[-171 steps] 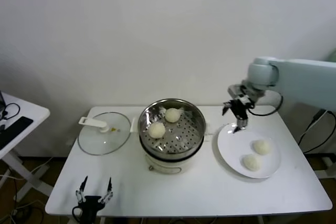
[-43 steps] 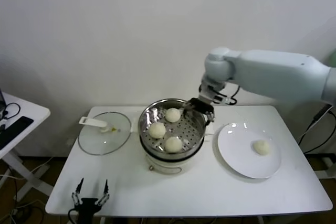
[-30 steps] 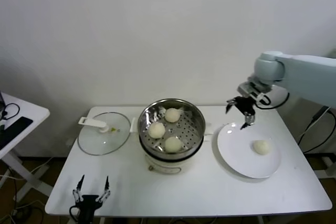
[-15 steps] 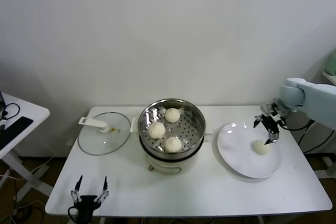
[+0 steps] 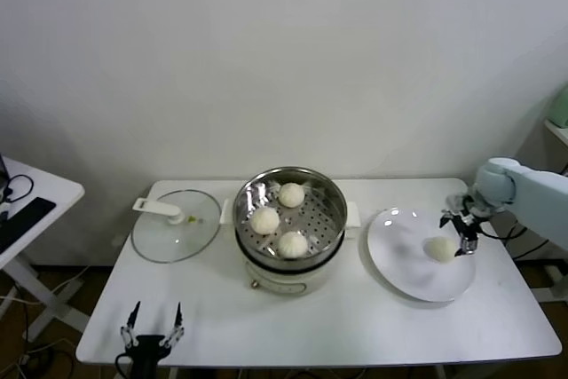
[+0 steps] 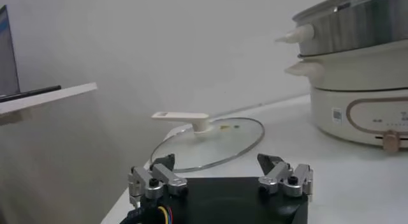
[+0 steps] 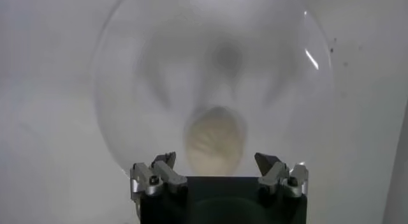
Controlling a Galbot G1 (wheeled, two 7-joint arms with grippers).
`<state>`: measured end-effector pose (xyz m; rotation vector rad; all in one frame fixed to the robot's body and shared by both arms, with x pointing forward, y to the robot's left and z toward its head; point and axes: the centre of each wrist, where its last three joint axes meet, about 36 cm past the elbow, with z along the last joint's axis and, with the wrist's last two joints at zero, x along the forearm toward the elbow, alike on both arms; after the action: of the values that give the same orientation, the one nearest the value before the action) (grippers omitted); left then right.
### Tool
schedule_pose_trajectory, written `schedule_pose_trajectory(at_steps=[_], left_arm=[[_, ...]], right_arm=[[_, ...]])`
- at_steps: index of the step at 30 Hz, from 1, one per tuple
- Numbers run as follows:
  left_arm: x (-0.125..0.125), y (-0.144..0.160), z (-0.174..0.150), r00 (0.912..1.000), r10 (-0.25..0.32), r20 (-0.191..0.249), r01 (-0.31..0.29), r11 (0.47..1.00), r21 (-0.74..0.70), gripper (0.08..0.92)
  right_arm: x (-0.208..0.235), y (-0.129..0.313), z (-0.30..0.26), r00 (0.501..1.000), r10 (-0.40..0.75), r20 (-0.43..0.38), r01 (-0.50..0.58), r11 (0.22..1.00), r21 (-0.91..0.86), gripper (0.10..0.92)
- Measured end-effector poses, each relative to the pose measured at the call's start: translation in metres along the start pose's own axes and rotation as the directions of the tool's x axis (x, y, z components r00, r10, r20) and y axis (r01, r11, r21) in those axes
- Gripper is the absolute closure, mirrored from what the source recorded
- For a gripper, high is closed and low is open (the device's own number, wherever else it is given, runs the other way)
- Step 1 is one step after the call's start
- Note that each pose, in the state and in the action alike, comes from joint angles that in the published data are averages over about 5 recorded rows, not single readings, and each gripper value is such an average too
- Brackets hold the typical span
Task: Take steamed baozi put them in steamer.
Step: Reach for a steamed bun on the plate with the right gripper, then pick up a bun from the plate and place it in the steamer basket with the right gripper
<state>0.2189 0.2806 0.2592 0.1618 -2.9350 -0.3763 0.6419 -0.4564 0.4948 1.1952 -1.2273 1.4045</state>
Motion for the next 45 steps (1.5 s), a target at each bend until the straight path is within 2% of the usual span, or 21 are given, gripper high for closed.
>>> schedule_pose_trajectory(at_steps=[10,13,20,28,35,45], left_arm=[[0.003,0.001,0.001,1.0,0.004,-0.003,-0.004,1.0,-0.011,0.177],[0.003,0.0,0.001,1.0,0.005,-0.004,-0.005,1.0,-0.014,0.177],[0.003,0.0,0.002,1.0,0.005,-0.004,-0.005,1.0,-0.016,0.177],[0.003,0.002,0.002,1.0,0.002,-0.004,-0.002,1.0,-0.018,0.177],[0.003,0.002,0.0,1.0,0.001,-0.002,-0.001,1.0,-0.019,0.177],[0.005,0.001,-0.004,1.0,0.005,0.002,-0.005,1.0,-0.017,0.177]], right_arm=[[-0.024,-0.001,0.003,1.0,0.019,-0.009,-0.019,0.999,-0.033,0.202],[-0.027,-0.003,0.003,1.0,0.022,-0.011,-0.022,0.999,-0.039,0.234],[-0.033,-0.005,-0.001,1.0,0.018,-0.007,-0.019,0.999,-0.044,0.399],[-0.027,-0.008,0.0,1.0,0.008,0.005,-0.008,0.998,-0.057,0.419],[0.022,-0.027,-0.011,0.999,0.025,0.031,-0.024,0.999,-0.032,0.406],[0.15,-0.062,-0.072,0.989,0.095,0.112,-0.102,0.994,0.05,0.403]])
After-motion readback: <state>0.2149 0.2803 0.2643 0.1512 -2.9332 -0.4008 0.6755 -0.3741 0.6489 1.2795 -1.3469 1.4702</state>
